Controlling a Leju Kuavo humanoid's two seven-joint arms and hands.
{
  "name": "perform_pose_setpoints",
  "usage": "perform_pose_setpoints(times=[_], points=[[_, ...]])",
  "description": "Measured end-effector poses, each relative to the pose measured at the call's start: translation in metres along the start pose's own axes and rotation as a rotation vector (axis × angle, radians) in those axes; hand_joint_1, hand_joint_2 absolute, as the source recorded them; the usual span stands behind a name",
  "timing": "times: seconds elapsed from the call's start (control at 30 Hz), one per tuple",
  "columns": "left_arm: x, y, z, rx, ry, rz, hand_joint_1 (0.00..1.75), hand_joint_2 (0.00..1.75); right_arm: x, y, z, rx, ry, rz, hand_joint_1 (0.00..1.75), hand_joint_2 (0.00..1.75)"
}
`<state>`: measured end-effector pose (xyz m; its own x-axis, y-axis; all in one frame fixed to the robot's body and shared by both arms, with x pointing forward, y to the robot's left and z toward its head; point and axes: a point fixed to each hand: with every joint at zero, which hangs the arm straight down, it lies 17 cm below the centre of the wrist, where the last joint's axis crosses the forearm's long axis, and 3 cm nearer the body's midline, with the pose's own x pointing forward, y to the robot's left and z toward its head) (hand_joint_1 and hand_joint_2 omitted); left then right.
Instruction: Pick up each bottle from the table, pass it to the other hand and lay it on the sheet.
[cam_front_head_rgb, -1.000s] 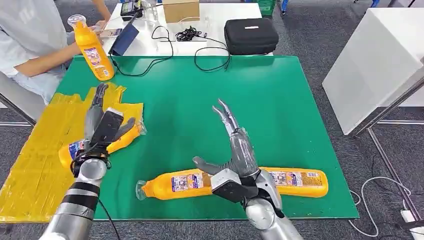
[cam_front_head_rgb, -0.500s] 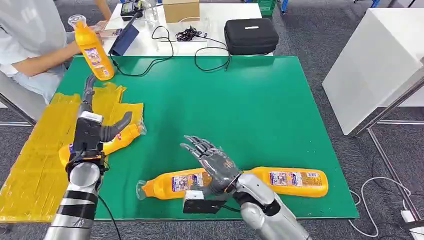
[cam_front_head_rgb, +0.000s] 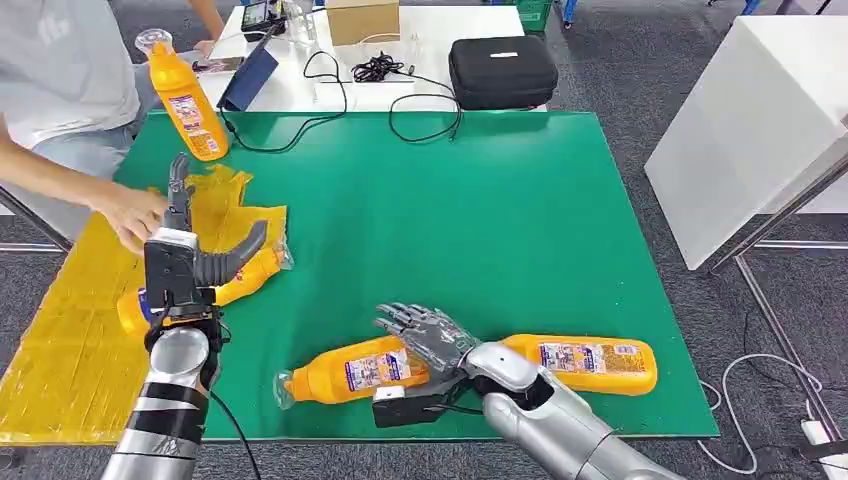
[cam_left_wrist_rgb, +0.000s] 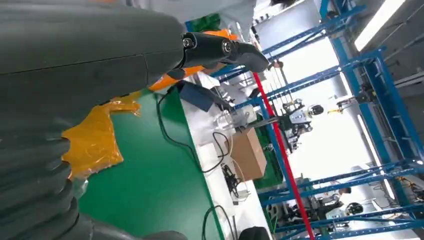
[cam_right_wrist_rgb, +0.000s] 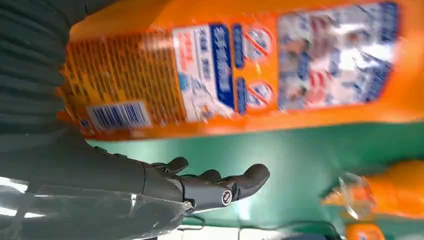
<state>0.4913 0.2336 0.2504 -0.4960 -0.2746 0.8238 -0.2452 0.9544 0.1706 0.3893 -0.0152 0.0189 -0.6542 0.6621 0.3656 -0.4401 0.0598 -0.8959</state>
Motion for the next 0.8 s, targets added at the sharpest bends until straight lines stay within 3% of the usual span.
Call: perform_pose_setpoints(times=[0.27,0.3,0.37,0.4,0.43,0.5,0.6,0.73,0.8], points=[[-0.002,-0.011,0.004,-0.017,0.014,0.019,0.00,1.75,-0.025,0.007,-0.009,0.030,0.111,0.030,0.00,1.75],[-0.001,-0.012,0.005,-0.020,0.014,0.021,0.00,1.75,-0.026,0.007,-0.010,0.029,0.120,0.031,0.07,1.75],[-0.001,-0.015,0.005,-0.026,0.015,0.026,0.00,1.75,-0.029,0.006,-0.014,0.029,0.138,0.041,0.98,1.75],[-0.001,-0.017,0.006,-0.029,0.017,0.029,0.00,1.75,-0.030,0.006,-0.016,0.032,0.145,0.043,0.98,1.75],[0.000,-0.019,0.006,-0.033,0.017,0.031,0.00,1.75,-0.030,0.007,-0.018,0.035,0.150,0.043,1.33,1.75],[0.001,-0.022,0.007,-0.037,0.017,0.035,0.00,1.75,-0.029,0.008,-0.021,0.041,0.156,0.044,1.47,1.75],[0.001,-0.024,0.007,-0.041,0.020,0.038,0.00,1.75,-0.030,0.009,-0.025,0.047,0.165,0.042,1.48,1.75],[0.001,-0.027,0.008,-0.042,0.023,0.049,0.00,1.75,-0.029,0.008,-0.030,0.042,0.170,0.032,1.75,1.75],[0.001,-0.028,0.008,-0.042,0.027,0.052,0.00,1.75,-0.030,0.007,-0.031,0.030,0.177,0.028,1.75,1.75]])
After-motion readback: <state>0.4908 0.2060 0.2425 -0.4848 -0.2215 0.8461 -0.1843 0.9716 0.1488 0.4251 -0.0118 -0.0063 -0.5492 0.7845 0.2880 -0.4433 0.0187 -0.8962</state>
